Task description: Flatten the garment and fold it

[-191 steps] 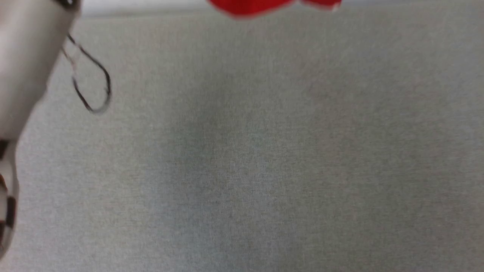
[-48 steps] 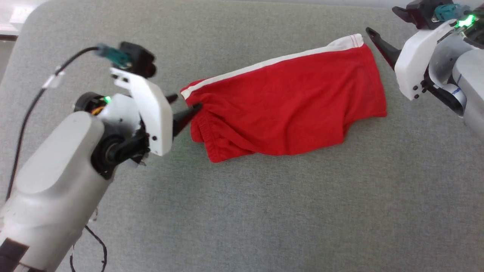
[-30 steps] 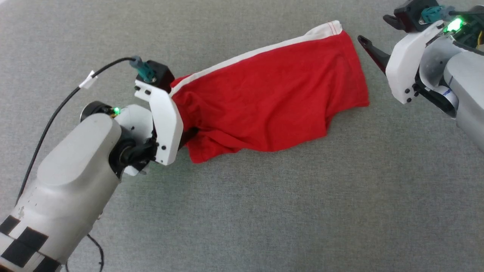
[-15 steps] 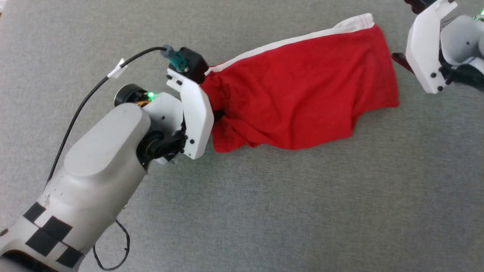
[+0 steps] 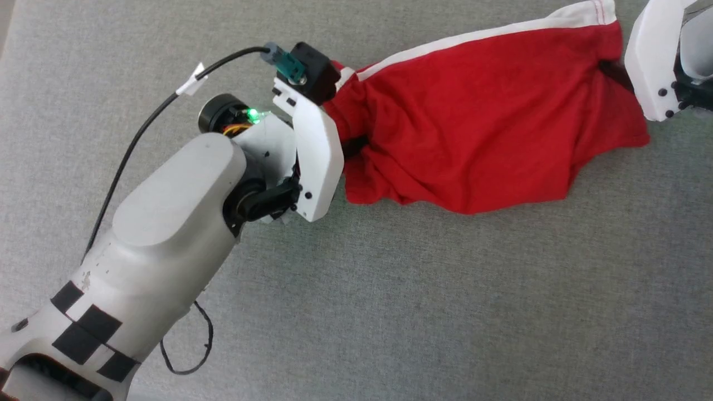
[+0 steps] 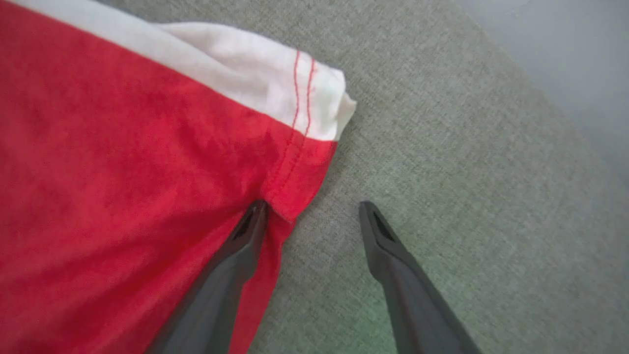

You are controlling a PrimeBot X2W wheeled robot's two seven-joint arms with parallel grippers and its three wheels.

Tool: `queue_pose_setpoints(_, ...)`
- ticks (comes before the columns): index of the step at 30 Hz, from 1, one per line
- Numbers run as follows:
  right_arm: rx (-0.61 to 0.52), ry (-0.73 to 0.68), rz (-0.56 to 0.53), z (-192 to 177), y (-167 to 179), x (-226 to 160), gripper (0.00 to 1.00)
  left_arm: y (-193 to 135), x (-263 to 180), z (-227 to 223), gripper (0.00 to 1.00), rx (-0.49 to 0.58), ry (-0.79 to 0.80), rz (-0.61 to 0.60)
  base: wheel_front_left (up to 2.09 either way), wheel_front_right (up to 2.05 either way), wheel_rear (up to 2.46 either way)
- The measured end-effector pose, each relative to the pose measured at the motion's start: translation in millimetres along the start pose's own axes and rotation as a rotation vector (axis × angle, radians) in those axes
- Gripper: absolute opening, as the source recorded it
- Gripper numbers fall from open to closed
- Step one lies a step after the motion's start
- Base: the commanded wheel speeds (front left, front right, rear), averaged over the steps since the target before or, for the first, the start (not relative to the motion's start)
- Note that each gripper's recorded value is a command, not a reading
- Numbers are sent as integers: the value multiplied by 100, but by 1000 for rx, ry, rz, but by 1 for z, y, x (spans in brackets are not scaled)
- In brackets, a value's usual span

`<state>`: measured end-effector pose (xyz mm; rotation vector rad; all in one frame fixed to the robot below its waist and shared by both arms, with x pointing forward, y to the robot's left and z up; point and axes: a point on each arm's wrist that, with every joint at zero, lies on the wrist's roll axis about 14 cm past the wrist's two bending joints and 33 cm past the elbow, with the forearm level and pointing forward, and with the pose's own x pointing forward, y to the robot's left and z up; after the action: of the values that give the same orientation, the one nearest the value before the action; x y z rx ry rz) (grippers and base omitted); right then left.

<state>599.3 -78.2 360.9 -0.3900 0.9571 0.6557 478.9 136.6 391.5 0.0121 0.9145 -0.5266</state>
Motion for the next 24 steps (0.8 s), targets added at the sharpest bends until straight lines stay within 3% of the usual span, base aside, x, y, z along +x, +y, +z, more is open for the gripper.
queue_pose_setpoints(3, 5, 1, 13, -1, 1, 4, 100, 3, 2, -2, 0, -11, -5, 1, 0, 0, 0)
queue_pose_setpoints(4, 5, 1, 15, 0, 1, 4, 88, 3, 2, -1, 0, -11, -9, 1, 0, 0, 0)
queue_pose_setpoints(5, 1, 1, 15, 0, 1, 3, 36, 3, 2, -1, 0, -10, -10, 1, 0, 0, 0)
queue_pose_setpoints(7, -5, -2, 16, 0, 3, 0, 0, 2, 2, 0, 0, -3, -16, -3, 0, 0, 0)
queue_pose_setpoints(17, -28, -114, 27, 0, 19, -26, 0, 8, -15, 0, 0, -46, -68, 22, 0, 0, 0)
queue_pose_setpoints(24, -19, -281, 35, 14, 27, -71, 0, 3, -37, 8, 0, -112, -149, 11, 0, 0, 0)
